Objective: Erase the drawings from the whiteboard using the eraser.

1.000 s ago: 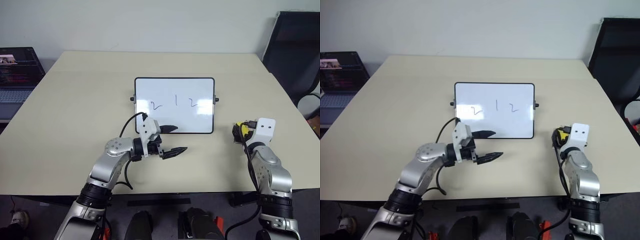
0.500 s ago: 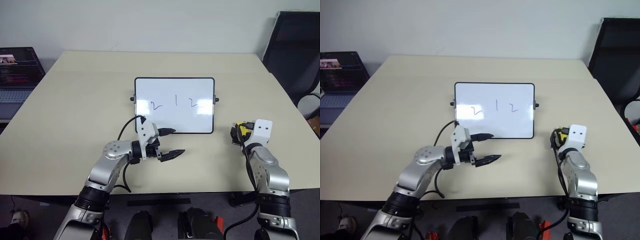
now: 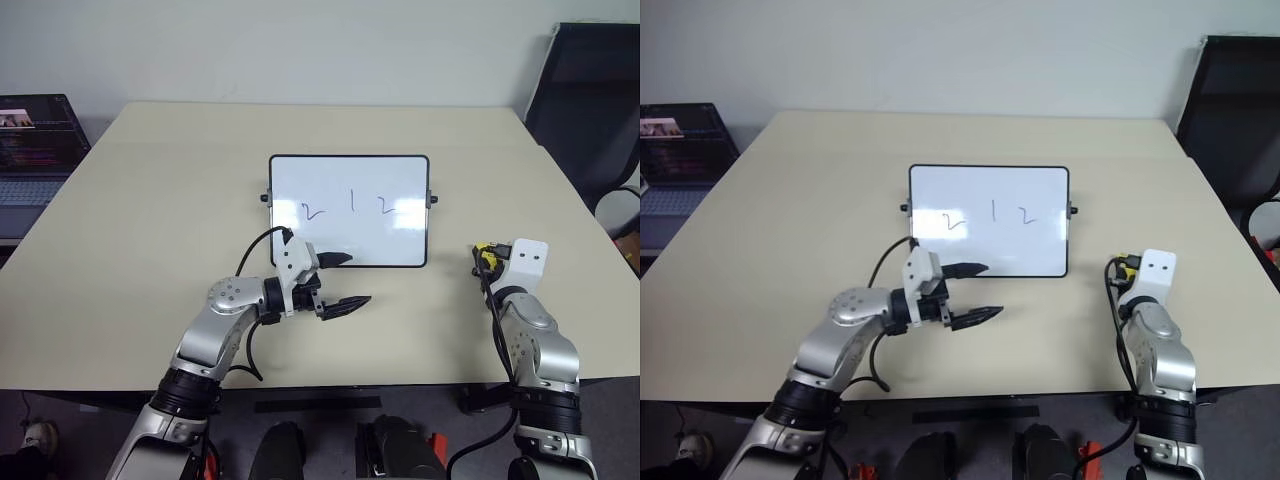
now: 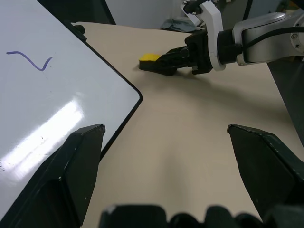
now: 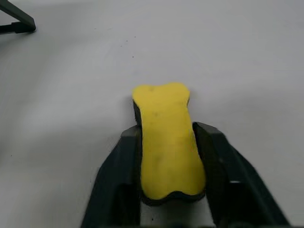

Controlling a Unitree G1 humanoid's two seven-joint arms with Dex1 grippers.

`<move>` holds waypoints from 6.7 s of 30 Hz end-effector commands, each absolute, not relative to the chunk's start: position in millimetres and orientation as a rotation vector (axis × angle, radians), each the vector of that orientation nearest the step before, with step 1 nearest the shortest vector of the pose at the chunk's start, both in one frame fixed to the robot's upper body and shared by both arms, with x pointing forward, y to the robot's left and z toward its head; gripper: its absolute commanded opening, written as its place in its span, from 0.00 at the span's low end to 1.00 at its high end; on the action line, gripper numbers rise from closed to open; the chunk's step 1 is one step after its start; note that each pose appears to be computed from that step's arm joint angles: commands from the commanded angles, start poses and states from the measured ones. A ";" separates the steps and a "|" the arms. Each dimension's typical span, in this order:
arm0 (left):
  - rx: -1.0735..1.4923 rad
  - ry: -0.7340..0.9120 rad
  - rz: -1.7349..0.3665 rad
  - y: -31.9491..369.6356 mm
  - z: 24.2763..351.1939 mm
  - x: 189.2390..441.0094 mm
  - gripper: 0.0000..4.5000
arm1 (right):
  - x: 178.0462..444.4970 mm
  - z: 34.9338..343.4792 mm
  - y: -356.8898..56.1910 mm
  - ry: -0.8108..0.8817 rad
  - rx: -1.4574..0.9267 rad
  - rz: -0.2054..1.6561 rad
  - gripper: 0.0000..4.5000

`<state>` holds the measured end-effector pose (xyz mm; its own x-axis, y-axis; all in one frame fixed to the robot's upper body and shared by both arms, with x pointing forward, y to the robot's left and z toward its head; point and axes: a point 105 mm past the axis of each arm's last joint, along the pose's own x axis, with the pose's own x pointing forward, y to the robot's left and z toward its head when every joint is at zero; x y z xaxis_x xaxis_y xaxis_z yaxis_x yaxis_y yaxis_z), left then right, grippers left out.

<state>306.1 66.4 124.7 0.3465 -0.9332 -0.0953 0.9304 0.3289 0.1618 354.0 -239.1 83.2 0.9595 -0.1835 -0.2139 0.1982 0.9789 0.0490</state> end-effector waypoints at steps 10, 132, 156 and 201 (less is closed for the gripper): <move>0.244 -0.088 -1.104 76.2 140.3 319.7 1.00 | 357.3 111.1 -236.6 0.088 0.026 -0.186 0.22; 0.280 -0.193 -0.618 133.0 151.2 349.6 1.00 | 317.4 151.0 -135.8 -0.200 -0.229 0.391 0.22; 0.295 -0.205 -0.647 122.8 153.3 349.8 1.00 | 384.7 174.4 -37.1 -0.254 -0.223 0.527 0.22; 0.306 -0.192 -0.607 134.7 151.7 347.9 1.00 | 383.0 134.8 -56.7 -0.099 -0.338 0.463 0.22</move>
<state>347.5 134.5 142.2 0.8099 -0.5836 0.0579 0.5392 0.7798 0.3180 376.2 -51.1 121.2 0.8758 0.4819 -0.0262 -0.4614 0.8202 -0.3381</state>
